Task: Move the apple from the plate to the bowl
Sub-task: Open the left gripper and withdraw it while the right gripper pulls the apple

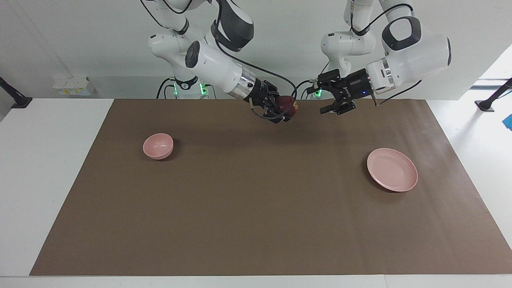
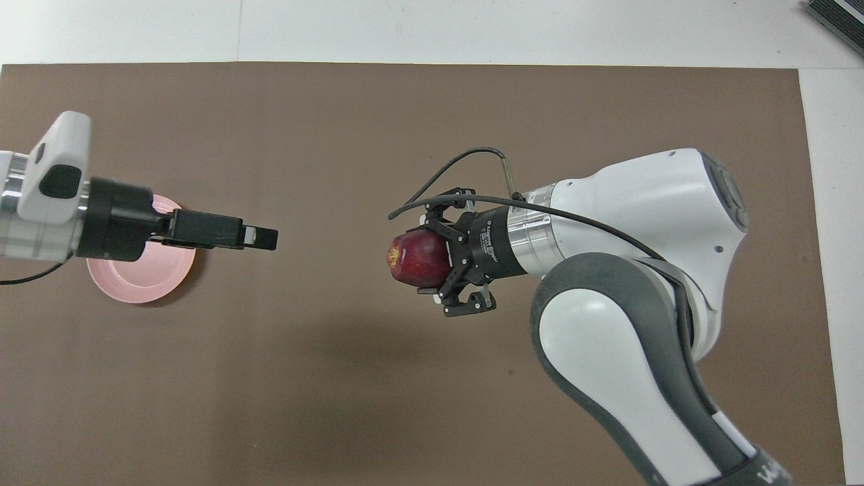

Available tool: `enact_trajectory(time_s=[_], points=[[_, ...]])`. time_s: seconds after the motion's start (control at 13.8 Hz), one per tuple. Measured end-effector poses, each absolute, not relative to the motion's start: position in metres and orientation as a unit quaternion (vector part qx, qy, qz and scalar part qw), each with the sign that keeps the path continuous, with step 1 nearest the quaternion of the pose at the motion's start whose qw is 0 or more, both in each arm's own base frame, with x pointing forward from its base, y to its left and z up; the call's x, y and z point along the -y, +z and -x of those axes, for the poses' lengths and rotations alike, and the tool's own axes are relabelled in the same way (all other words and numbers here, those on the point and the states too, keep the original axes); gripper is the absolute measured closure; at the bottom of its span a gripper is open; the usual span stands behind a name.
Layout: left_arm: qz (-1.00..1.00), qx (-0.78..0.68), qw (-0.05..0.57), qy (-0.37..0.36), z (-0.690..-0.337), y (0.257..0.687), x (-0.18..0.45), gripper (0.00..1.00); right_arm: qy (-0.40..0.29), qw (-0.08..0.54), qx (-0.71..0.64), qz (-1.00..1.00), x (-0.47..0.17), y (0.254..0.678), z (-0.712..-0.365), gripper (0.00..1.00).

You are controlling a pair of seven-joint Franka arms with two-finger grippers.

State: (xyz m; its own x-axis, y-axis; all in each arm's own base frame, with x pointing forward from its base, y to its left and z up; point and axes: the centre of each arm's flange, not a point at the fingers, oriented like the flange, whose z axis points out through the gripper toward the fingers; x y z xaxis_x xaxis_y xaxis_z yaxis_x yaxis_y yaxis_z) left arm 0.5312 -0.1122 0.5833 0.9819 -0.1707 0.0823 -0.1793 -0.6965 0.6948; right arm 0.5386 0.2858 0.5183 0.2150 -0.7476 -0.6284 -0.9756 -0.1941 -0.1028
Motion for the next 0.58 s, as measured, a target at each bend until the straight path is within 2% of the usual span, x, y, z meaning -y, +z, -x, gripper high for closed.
enact_trajectory(time_s=[0.29,0.58], points=[[-0.964,0.112,0.240,0.029,-0.529,0.625,0.071,0.00,0.153,0.244,-0.504,0.814,-0.271,0.535,-0.537,0.24],[-0.988,0.101,0.113,0.018,-0.525,0.637,0.054,0.00,0.114,0.207,-0.394,0.888,-0.244,0.526,-0.541,0.24]])
